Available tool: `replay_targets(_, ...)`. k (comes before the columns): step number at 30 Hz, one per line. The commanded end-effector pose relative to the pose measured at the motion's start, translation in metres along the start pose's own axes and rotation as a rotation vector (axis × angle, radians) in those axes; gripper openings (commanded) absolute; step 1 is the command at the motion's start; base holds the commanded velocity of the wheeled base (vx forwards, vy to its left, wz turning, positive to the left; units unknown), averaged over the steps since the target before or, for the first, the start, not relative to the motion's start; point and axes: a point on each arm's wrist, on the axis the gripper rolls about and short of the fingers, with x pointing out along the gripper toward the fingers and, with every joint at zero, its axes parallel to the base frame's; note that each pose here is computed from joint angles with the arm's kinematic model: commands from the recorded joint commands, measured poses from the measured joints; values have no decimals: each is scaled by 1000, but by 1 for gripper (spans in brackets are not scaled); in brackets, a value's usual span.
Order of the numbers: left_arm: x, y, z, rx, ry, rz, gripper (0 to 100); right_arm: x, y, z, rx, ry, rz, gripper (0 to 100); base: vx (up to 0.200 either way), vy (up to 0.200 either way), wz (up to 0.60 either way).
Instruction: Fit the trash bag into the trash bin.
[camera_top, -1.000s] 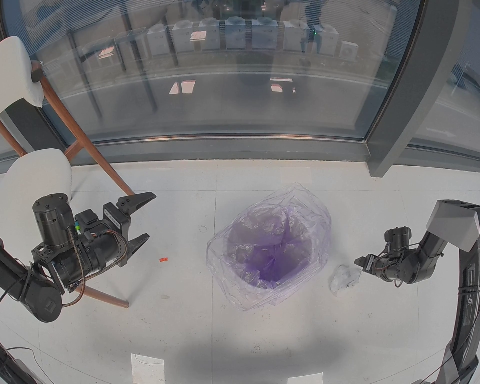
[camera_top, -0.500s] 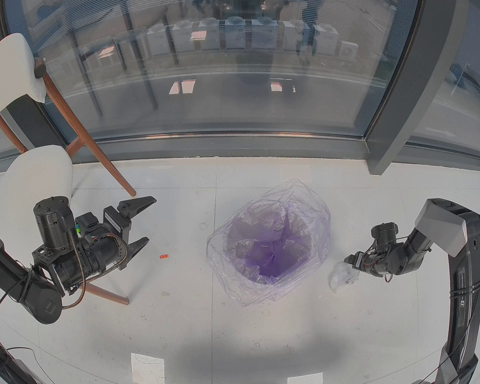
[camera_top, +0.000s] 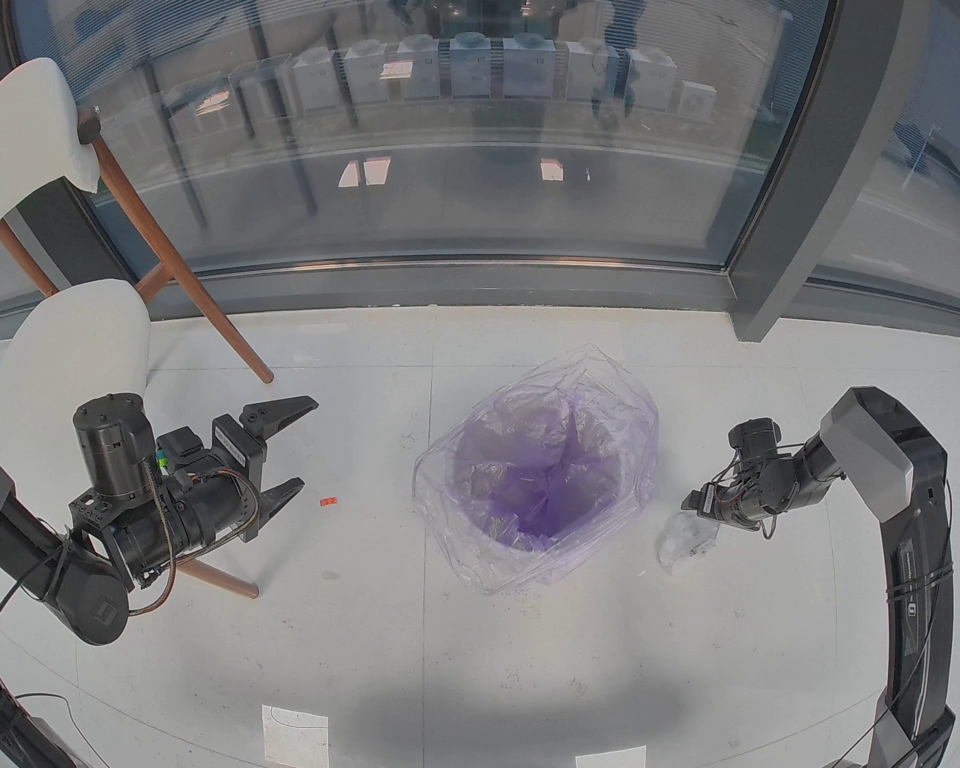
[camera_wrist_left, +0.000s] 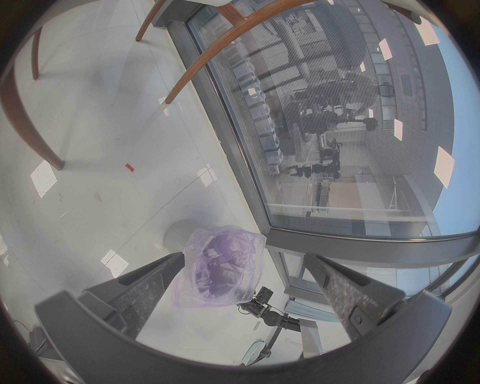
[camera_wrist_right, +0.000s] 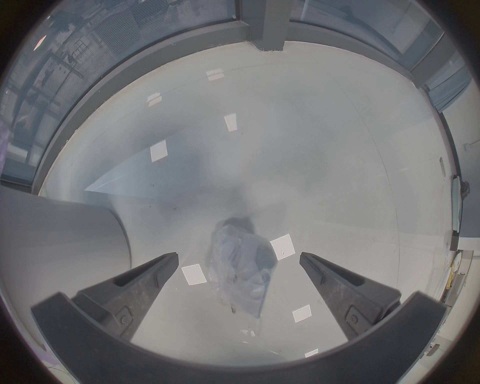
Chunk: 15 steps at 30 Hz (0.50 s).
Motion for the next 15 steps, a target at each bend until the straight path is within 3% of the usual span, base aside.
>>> replay_targets(1,1,3,-1,5,0,11,100,15,-2,-4,0,10,-5,100,0,0,0)
replay_targets(8,2,3,0,4,-8,15,100,56,8,6,-20,-32,18,100,0,0,0)
replay_targets(11,1,2,0,7,-14,12,100,56,19,31,-14,-108,50,100,0,0,0)
replay_targets(15,-1,3,0,4,-18,19,100,69,11,11,-19,28,-1,100,0,0,0)
